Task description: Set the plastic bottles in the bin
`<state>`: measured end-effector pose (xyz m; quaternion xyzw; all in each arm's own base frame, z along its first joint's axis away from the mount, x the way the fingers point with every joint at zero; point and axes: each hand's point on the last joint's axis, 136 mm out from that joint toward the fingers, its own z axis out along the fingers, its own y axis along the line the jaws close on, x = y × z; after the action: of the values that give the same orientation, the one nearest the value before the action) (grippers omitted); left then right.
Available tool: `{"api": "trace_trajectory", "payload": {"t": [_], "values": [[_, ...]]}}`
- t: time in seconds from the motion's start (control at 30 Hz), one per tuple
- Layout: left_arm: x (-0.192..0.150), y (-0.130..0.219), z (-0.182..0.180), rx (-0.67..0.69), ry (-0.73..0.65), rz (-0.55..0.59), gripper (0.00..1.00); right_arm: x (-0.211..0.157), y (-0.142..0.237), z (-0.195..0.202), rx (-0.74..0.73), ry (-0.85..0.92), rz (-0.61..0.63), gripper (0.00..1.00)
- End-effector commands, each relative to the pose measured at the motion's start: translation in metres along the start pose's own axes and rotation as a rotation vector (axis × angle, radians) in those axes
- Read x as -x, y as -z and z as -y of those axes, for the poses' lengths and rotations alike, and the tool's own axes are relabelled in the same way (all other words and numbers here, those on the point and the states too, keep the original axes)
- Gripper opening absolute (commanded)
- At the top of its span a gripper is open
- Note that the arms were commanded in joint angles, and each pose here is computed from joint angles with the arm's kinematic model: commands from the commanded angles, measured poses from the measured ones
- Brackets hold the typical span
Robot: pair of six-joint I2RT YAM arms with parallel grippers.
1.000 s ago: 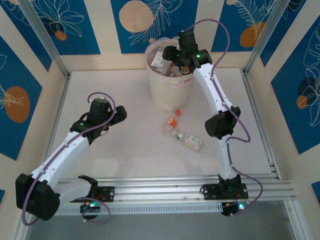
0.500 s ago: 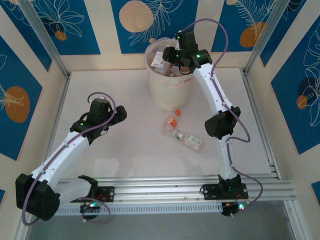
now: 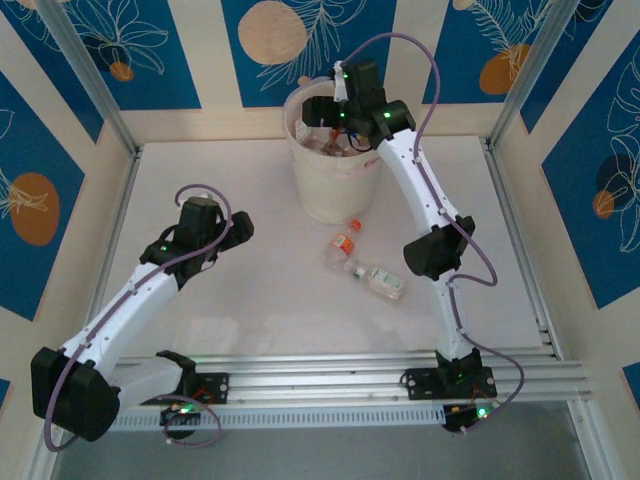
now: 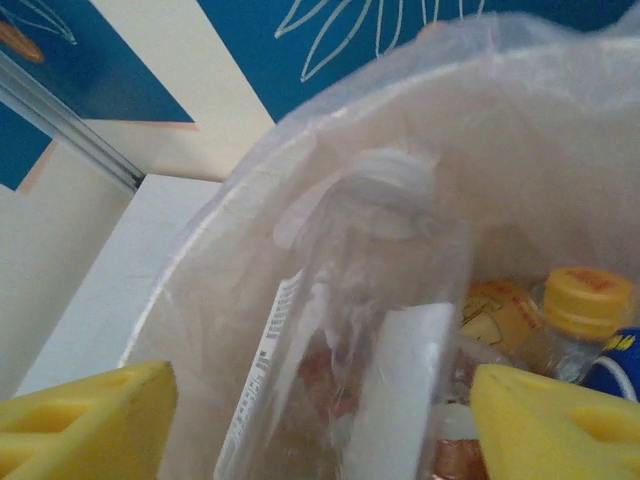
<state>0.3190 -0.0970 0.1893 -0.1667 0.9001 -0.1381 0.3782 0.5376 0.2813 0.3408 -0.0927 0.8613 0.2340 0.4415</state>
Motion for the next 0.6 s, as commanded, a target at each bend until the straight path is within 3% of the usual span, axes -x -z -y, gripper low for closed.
{"api": "trace_trajectory", "payload": {"t": [0.0, 0.23, 0.57], "values": [[0.009, 0.003, 0.002, -0.006, 0.011, 0.018, 0.99, 0.029, 0.036, -0.01, 0.005, 0.091, 0.086, 0.84], [0.015, 0.007, 0.004, -0.011, 0.004, 0.034, 1.0, 0.037, 0.078, -0.005, -0.067, 0.154, 0.103, 0.94], [0.019, 0.008, 0.007, -0.023, 0.001, 0.051, 1.0, -0.021, 0.125, -0.001, -0.134, 0.165, -0.024, 0.99]]}}
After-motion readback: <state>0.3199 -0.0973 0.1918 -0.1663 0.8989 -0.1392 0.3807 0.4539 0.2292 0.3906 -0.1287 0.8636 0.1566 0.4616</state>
